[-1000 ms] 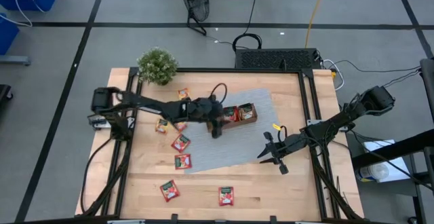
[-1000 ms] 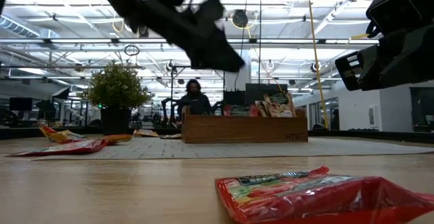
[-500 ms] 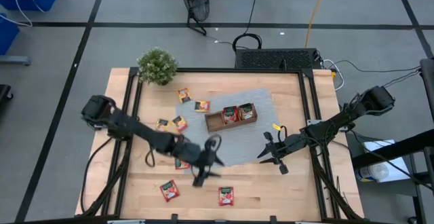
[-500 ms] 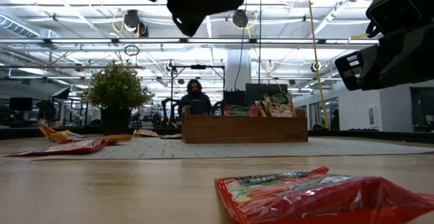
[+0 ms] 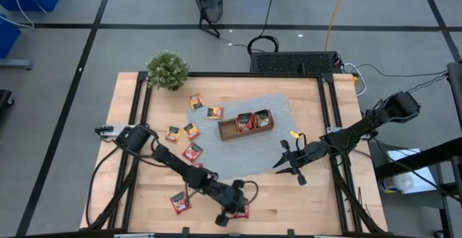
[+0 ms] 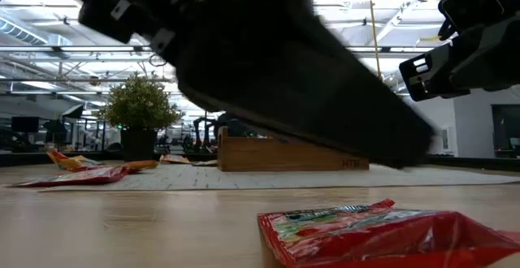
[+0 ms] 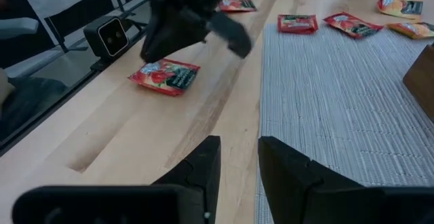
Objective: Pick & Place Tea
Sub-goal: Put the red tea bag into the middle section of the wooden organizer
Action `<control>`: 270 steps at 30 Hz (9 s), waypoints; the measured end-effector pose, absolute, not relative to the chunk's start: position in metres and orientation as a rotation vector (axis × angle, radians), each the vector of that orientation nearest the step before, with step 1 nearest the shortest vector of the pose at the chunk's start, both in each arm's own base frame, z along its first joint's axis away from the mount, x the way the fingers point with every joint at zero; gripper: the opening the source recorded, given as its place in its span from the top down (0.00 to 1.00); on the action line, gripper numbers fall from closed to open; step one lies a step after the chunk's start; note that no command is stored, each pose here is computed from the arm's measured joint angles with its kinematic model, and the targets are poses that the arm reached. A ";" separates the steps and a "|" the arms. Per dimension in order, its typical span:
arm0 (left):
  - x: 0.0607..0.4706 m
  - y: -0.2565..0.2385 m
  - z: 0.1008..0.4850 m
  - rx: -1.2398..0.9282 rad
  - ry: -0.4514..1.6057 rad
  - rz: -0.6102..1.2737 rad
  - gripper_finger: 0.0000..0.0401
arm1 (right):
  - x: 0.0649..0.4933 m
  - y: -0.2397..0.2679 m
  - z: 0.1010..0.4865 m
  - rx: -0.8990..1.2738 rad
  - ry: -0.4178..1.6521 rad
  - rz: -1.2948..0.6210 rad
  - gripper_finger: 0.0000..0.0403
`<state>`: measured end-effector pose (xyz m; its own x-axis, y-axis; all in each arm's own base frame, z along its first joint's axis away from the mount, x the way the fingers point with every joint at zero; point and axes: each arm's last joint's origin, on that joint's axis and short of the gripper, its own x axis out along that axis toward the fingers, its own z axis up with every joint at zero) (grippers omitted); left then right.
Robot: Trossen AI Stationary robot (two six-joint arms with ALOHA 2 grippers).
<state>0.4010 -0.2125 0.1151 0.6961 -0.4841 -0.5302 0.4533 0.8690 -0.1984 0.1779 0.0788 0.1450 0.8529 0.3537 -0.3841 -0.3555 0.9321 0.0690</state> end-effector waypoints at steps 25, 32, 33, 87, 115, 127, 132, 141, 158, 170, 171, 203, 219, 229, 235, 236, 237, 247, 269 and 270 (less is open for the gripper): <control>0.342 -0.221 0.150 -0.026 1.139 -0.067 0.99 | 0.178 0.079 0.146 0.005 0.393 0.373 0.77; 0.348 -0.222 0.178 -0.234 0.991 -0.004 0.90 | 0.178 0.079 0.146 0.005 0.393 0.373 0.77; 0.349 -0.223 0.179 -0.257 0.976 -0.005 0.88 | 0.178 0.079 0.146 0.006 0.391 0.373 0.77; 0.382 -0.211 0.168 -0.235 1.401 0.008 0.51 | 0.178 0.079 0.146 0.006 0.393 0.373 0.77; 0.388 -0.226 0.164 -0.098 1.522 0.068 0.95 | 0.178 0.079 0.146 0.006 0.394 0.373 0.77; 0.435 -0.159 0.233 0.679 1.097 0.416 0.95 | 0.178 0.079 0.146 0.005 0.394 0.373 0.77; 0.459 -0.105 0.214 0.681 1.118 0.445 0.91 | 0.178 0.079 0.145 0.004 0.400 0.372 0.77; 0.478 -0.027 0.187 0.540 1.128 0.462 0.94 | 0.177 0.078 0.143 0.001 0.433 0.369 0.77; 0.477 -0.007 0.186 0.453 1.139 0.505 0.63 | 0.176 0.078 0.141 0.004 0.448 0.366 0.77; 0.472 -0.015 0.196 0.685 1.111 0.721 0.47 | 0.176 0.078 0.141 0.005 0.448 0.366 0.77; 0.472 -0.018 0.199 0.728 1.097 0.758 0.47 | 0.176 0.078 0.141 0.005 0.448 0.366 0.77; 0.480 0.013 0.194 0.191 1.177 0.310 0.99 | 0.176 0.078 0.140 -0.003 0.467 0.366 0.77; 0.469 0.020 0.153 0.156 1.218 0.318 0.99 | 0.176 0.078 0.140 0.008 0.469 0.363 0.77; 0.472 0.011 0.170 0.183 1.182 0.293 0.99 | 0.176 0.078 0.140 0.008 0.468 0.363 0.77; 0.470 0.010 0.183 0.175 1.152 0.307 0.95 | 0.176 0.078 0.139 0.007 0.469 0.363 0.77; 0.469 0.009 0.186 0.175 1.148 0.306 0.95 | 0.176 0.078 0.139 0.007 0.469 0.363 0.77; 0.469 0.009 0.187 0.175 1.146 0.306 0.96 | 0.176 0.078 0.139 0.007 0.469 0.363 0.77; 0.466 0.005 0.203 0.180 1.107 0.302 0.96 | 0.176 0.078 0.139 0.007 0.469 0.363 0.77; 0.460 0.021 0.162 0.004 1.135 0.232 0.98 | 0.176 0.078 0.139 0.007 0.469 0.363 0.77; 0.460 0.022 0.160 -0.008 1.125 0.222 0.98 | 0.176 0.078 0.139 0.007 0.469 0.363 0.77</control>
<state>0.4596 0.0215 0.1601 0.4111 0.1721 -0.8952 -0.1804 0.9780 0.1051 0.1756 0.0777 0.1394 0.8292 0.3439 -0.4405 -0.3406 0.9359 0.0895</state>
